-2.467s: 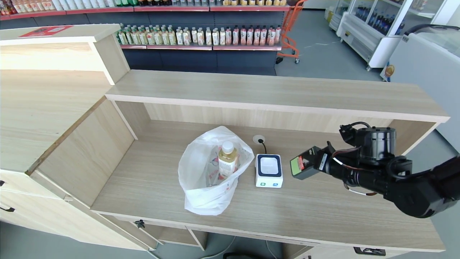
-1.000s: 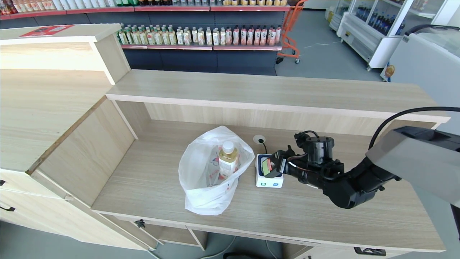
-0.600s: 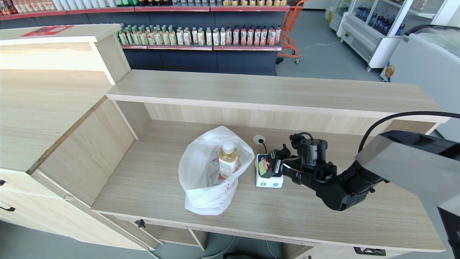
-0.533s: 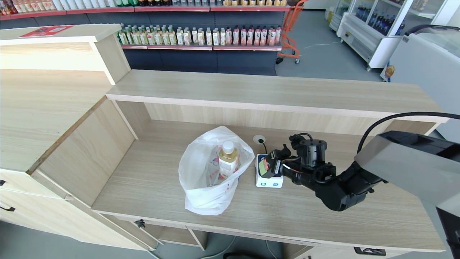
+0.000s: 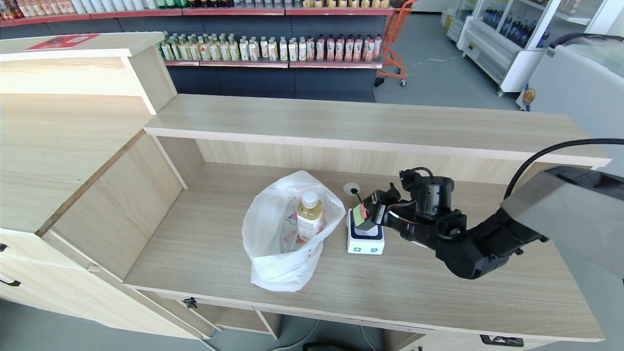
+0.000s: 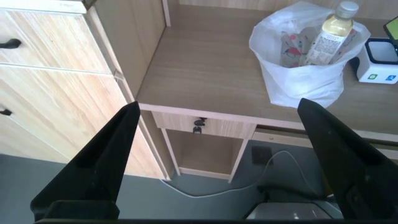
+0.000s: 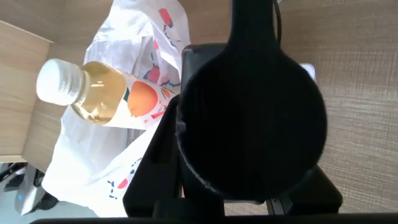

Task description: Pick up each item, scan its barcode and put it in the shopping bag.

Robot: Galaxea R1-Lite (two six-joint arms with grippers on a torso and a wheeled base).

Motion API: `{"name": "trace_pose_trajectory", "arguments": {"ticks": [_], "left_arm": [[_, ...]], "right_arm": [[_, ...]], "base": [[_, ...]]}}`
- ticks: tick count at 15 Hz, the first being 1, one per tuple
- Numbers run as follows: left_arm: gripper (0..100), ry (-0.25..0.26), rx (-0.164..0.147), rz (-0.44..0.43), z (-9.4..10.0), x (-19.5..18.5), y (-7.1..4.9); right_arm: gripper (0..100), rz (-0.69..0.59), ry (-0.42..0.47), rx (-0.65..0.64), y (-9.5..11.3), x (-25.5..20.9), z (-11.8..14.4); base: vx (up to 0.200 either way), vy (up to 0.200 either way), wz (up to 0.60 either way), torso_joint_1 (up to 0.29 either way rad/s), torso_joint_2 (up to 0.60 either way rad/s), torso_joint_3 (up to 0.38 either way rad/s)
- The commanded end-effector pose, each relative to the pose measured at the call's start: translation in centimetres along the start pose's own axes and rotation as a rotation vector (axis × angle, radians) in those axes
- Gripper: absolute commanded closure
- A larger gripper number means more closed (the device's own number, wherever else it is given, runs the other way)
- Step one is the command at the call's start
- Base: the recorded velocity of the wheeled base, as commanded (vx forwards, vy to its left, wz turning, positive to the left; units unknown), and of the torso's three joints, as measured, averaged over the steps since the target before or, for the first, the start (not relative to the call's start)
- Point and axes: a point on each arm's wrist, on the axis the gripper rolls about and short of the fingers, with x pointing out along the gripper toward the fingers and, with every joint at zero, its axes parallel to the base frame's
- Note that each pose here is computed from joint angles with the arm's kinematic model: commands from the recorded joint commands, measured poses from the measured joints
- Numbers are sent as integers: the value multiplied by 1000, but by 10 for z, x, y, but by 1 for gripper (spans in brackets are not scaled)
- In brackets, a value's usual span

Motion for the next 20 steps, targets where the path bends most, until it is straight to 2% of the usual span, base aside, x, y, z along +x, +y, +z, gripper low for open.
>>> {"name": "trace_pose_trajectory", "arguments": {"ticks": [1, 4, 6, 8, 13, 17, 20], "left_arm": [[0, 0, 0, 0, 0, 0, 0], [0, 2, -1, -1, 0, 0, 0], [0, 2, -1, -1, 0, 0, 0], [0, 2, -4, -1, 0, 0, 0], [0, 0, -6, -1, 0, 0, 0], [0, 2, -6, -1, 0, 0, 0], [0, 2, -6, -1, 0, 0, 0]], "right_arm": [[100, 37, -93, -3, 16, -29, 37], [100, 58, -80, -1, 25, -58, 55], [100, 83, -64, -4, 31, -66, 57], [100, 111, -35, -9, 40, -69, 54], [100, 175, 110, -45, 69, -62, 13], [100, 184, 198, -118, 77, -48, -22], [100, 142, 237, -241, 78, -30, -52]], "base": [[0, 200, 0, 2, 2, 7], [0, 200, 0, -6, -2, 4], [0, 200, 0, 22, 15, 2], [0, 0, 0, 0, 0, 0], [0, 0, 0, 0, 0, 0], [0, 0, 0, 0, 0, 0], [0, 0, 0, 0, 0, 0]]}}
